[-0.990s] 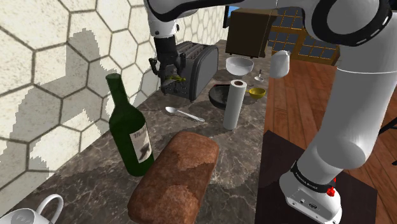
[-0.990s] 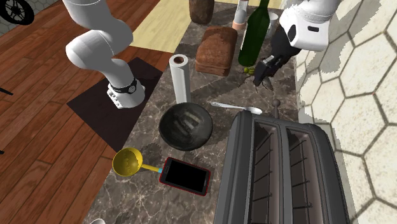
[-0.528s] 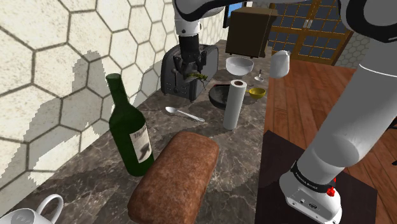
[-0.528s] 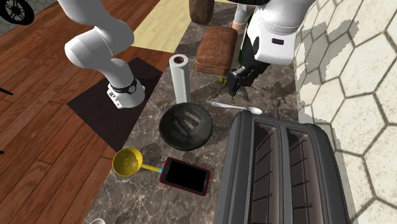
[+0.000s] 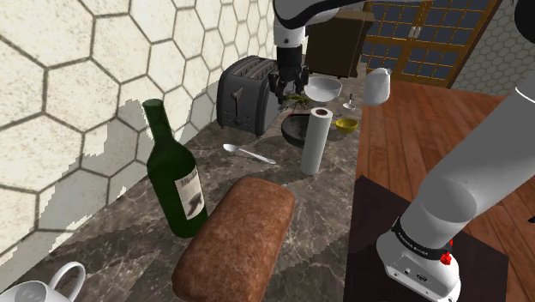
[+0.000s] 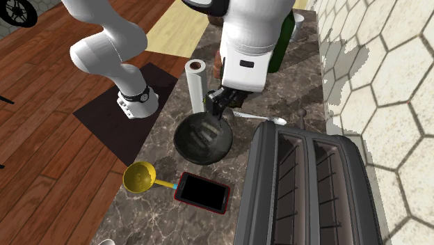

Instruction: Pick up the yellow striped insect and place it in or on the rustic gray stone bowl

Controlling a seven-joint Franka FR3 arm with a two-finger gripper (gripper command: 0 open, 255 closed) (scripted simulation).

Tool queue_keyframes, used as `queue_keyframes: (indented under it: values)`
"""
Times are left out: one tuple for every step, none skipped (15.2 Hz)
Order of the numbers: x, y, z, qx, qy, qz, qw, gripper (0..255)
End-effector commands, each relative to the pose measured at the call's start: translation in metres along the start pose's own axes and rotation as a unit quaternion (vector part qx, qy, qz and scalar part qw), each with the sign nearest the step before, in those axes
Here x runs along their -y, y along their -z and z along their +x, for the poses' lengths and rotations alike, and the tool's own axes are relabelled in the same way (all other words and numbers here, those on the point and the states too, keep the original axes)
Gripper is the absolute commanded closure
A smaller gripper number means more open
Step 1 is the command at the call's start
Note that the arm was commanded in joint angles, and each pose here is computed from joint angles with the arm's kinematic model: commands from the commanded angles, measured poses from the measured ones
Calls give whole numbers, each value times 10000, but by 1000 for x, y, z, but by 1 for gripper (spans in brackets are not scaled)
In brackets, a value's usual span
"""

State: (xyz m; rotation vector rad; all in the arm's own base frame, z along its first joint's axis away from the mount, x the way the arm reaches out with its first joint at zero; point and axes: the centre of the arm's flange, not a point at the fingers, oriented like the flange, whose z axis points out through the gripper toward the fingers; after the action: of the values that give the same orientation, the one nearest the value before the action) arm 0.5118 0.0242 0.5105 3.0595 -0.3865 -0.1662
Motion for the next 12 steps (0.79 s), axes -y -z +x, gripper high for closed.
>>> queue_keyframes:
  values:
    - [-26,0,-3,2,7,3,10000,255]
    - [-39,-1,-5,2,7,3,10000,255]
    - [-52,-2,-8,2,7,3,10000,255]
    - [-61,-3,-9,2,7,3,10000,255]
    - [-61,-8,-9,2,7,3,10000,255]
    - [-60,-13,-8,2,7,3,10000,255]
    - [-60,-18,-8,2,7,3,10000,255]
    - [-60,-24,-7,2,7,3,10000,255]
    - [-59,-29,-7,2,7,3,10000,255]
    - [-59,-34,-6,2,7,3,10000,255]
    - [-58,-39,-6,2,7,3,10000,255]
    - [-58,-45,-5,2,7,3,10000,255]
